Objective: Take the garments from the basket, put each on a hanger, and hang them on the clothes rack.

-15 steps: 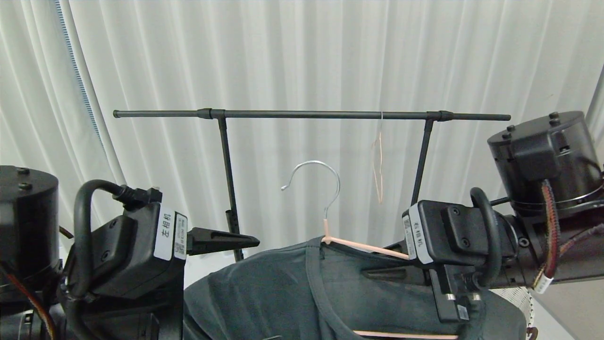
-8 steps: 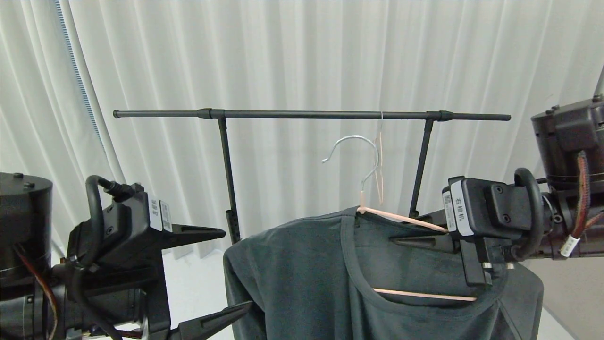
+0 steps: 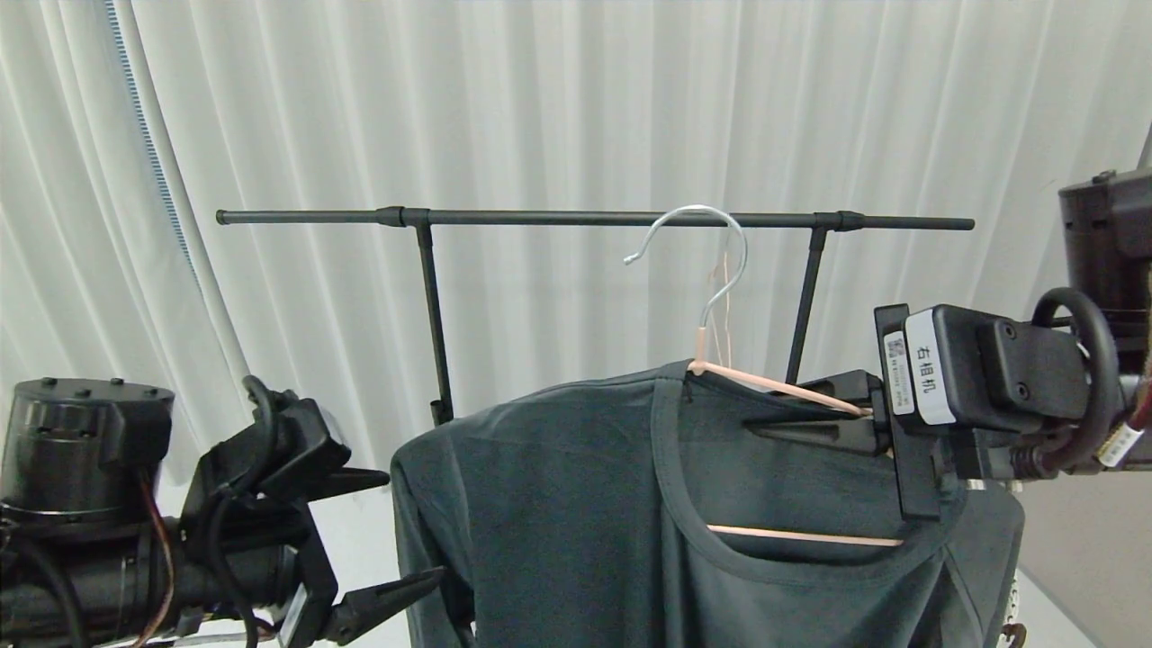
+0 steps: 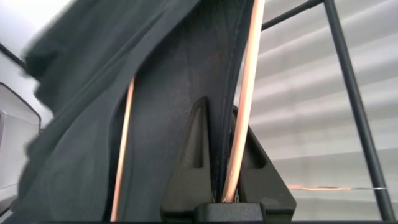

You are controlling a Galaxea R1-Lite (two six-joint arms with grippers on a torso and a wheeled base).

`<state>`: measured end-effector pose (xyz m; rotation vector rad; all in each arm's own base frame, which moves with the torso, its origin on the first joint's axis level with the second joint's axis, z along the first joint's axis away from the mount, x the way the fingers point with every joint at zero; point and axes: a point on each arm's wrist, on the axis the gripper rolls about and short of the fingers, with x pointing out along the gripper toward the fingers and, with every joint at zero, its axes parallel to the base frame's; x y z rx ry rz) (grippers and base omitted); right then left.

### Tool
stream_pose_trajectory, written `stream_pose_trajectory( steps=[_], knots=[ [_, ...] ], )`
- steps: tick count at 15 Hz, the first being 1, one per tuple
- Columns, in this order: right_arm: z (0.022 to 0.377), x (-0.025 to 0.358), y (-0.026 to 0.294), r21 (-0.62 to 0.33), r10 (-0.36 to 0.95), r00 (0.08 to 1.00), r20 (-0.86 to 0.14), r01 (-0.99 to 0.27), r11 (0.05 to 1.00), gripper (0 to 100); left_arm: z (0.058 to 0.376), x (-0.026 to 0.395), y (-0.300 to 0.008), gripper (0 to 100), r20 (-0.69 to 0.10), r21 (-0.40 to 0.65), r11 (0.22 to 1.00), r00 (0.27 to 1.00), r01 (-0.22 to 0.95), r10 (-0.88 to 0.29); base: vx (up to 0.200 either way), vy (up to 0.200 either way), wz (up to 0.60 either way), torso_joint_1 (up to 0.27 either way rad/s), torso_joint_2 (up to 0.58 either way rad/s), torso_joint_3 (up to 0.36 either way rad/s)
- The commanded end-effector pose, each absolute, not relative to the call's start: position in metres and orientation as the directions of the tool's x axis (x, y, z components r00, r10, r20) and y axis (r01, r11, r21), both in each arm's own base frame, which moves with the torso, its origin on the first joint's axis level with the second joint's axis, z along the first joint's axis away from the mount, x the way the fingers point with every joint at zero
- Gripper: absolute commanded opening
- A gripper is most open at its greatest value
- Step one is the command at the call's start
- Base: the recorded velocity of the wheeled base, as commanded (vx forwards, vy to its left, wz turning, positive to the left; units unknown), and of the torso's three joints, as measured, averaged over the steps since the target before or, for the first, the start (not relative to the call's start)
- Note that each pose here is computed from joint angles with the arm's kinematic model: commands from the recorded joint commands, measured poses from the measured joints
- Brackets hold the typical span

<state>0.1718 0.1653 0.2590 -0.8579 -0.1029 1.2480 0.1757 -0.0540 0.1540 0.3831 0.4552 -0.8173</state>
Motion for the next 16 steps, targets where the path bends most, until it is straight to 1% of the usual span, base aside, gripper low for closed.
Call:
stream_pose_trajectory(
  steps=[1, 2, 6, 11, 16],
  knots=[
    [0.26, 0.169, 0.164, -0.621, 0.859, 0.355, -0.368, -0.782, 0.057, 0, 0.134, 0.207, -0.055, 100, -0.552, 0.129, 0.649, 0.598, 0.75, -0.581, 0.0, 0.0, 0.0, 0.0, 0.0, 0.0],
    [0.26, 0.169, 0.163, -0.621, 0.859, 0.356, -0.368, -0.782, 0.058, 0, 0.131, 0.214, -0.055, 0, -0.536, 0.142, 0.653, 0.612, 0.744, -0.581, 0.0, 0.0, 0.0, 0.0, 0.0, 0.0],
    [0.26, 0.17, 0.163, -0.619, 0.857, 0.36, -0.37, -0.783, 0.061, 0, 0.13, 0.213, -0.049, 0, -0.529, 0.148, 0.674, 0.634, 0.724, -0.565, 0.0, 0.0, 0.0, 0.0, 0.0, 0.0],
    [0.259, 0.177, 0.154, -0.618, 0.837, 0.402, -0.37, -0.78, 0.102, 0, 0.127, 0.201, -0.022, 0, -0.532, 0.145, 0.756, 0.695, 0.638, -0.484, 0.0, 0.0, 0.0, 0.0, 0.0, 0.0],
    [0.26, 0.178, 0.154, -0.62, 0.836, 0.408, -0.367, -0.777, 0.107, 0, 0.126, 0.199, -0.009, 0, -0.537, 0.147, 0.793, 0.721, 0.591, -0.438, 0.0, 0.0, 0.0, 0.0, 0.0, 0.0]
  ],
)
